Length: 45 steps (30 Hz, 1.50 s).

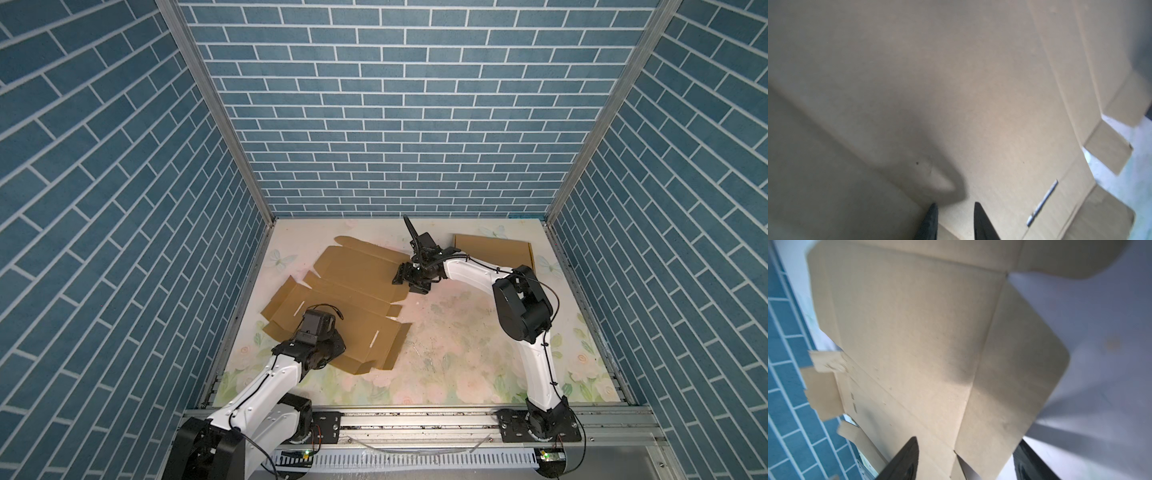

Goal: Fold the paper box

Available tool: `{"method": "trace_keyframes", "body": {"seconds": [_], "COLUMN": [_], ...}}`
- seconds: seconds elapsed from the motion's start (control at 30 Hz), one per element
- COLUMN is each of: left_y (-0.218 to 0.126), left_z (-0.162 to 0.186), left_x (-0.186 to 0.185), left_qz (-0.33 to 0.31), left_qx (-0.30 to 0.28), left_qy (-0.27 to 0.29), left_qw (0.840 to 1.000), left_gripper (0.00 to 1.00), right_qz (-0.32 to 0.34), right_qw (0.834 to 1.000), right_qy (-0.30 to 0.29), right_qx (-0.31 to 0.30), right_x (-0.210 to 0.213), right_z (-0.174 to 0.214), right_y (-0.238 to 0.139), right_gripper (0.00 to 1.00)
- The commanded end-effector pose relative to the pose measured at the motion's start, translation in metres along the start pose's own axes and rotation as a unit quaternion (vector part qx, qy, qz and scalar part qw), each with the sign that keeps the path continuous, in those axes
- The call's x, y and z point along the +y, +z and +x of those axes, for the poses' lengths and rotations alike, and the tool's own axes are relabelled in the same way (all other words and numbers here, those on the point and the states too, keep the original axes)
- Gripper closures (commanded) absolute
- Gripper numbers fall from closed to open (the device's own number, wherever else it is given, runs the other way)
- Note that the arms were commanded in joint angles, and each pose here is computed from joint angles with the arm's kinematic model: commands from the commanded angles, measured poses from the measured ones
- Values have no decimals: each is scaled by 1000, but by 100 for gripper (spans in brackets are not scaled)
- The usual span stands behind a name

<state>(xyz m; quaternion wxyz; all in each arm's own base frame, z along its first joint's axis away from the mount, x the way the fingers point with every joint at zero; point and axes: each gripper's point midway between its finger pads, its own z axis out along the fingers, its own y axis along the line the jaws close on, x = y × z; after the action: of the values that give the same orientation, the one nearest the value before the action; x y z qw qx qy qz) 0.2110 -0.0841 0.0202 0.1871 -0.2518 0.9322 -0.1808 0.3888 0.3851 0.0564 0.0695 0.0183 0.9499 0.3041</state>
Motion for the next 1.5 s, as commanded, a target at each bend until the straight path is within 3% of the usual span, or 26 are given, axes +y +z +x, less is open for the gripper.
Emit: {"method": "trace_keyframes", "body": {"seconds": [0.0,0.2,0.4,0.6,0.77,0.97,1.2,1.47], "left_y": [14,37,63,70,73,77,53,43], "left_z": [13,4,-5,-8,-16,-25,-81,-125], "left_x": [-12,-93,-142,-176,-195,-219,-204,-135], "left_qz": [5,61,86,111,112,137,107,40], "left_qx": [23,17,19,31,34,50,29,-27], "left_qy": [-14,14,22,46,92,109,167,135], "left_qw": [1000,998,996,992,989,983,980,990], "left_gripper": [69,69,69,69,69,69,68,68], "right_qz": [-2,72,126,107,59,4,-35,-68], "right_qw": [1000,995,989,993,994,988,975,960], "right_qy": [-16,-41,-16,20,63,133,216,270], "right_qx": [-9,-56,-77,-52,-67,-80,-46,-40], "right_x": [3,-25,-77,-98,-80,-50,-31,-3], "right_z": [-26,-44,8,75,87,110,143,163], "right_y": [-12,-81,-132,-120,-101,-86,-60,-26], "right_gripper": [28,24,23,25,27,26,26,29]}}
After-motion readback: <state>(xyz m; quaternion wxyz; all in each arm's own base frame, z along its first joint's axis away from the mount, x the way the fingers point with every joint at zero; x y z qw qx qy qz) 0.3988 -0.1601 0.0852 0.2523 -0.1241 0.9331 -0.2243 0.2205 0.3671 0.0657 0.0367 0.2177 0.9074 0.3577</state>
